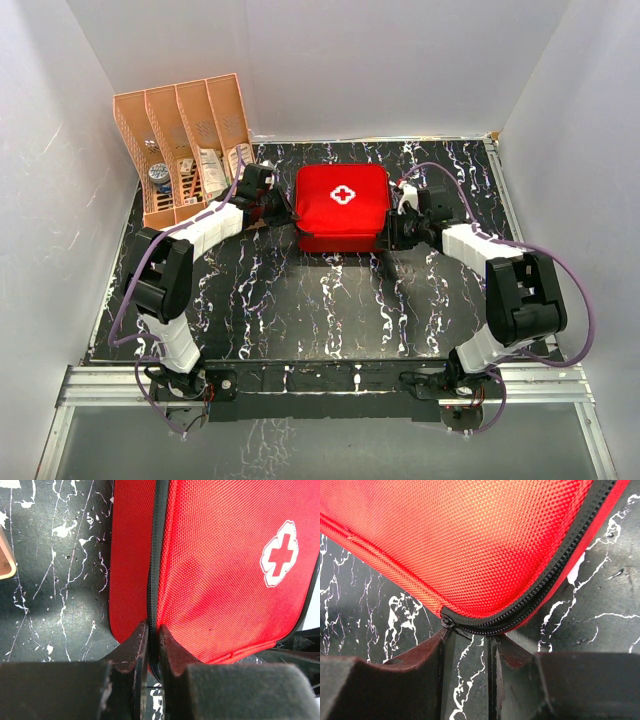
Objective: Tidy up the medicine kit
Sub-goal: Zip the medicine box at the center of the board.
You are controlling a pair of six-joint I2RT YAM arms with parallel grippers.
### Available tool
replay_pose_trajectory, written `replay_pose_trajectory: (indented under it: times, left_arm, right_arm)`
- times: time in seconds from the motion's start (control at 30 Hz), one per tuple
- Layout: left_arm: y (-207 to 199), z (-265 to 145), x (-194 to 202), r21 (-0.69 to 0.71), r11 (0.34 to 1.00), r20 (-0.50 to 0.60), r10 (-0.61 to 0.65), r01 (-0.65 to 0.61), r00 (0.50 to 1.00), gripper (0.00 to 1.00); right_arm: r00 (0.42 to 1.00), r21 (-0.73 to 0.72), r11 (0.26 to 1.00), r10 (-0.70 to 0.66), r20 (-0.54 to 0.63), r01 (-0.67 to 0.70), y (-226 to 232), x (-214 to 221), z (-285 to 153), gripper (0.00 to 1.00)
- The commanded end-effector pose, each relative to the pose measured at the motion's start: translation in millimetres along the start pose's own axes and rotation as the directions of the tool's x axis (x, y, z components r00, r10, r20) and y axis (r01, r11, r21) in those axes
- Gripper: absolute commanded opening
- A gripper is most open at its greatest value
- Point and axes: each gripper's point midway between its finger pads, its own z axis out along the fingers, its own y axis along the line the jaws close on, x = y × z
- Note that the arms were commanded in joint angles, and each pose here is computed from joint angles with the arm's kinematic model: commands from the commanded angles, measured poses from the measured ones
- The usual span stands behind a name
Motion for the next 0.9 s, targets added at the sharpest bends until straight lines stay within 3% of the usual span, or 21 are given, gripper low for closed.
replay_pose_trajectory:
  times: [0.0, 0.2, 0.47, 0.63, 0.87]
  left_arm:
    - [-18.4, -13.9, 19.8, 0.091, 0.995, -0.079, 0.035, -0.028, 0.996, 0.0]
    - [-20.5, -12.1, 23.5, 0.114, 0.993, -0.097, 0.052, -0.041, 0.994, 0.0]
    - [-22.5, -10.2, 25.3, 0.129, 0.991, -0.109, 0.056, -0.042, 0.992, 0.0]
    - [-24.9, -11.8, 23.8, 0.142, 0.987, -0.108, 0.089, -0.073, 0.99, 0.0]
    - [-17.2, -9.9, 9.0, 0.116, 0.97, -0.063, 0.223, -0.215, 0.973, 0.0]
  right_arm:
    - [0.996, -0.084, 0.994, -0.065, 0.068, 0.071, 11.3, -28.8, 4.3, 0.27]
    - [0.994, -0.146, 0.983, -0.103, 0.036, 0.107, 17.2, -25.3, 5.3, 0.24]
    - [0.994, -0.148, 0.982, -0.112, 0.02, 0.113, 14.6, -21.0, 1.6, 0.0]
    - [0.994, -0.163, 0.981, -0.103, 0.022, 0.105, 16.9, -19.8, -4.8, 0.0]
    - [0.994, -0.163, 0.981, -0.111, -0.018, 0.107, 20.8, -8.9, -17.1, 0.0]
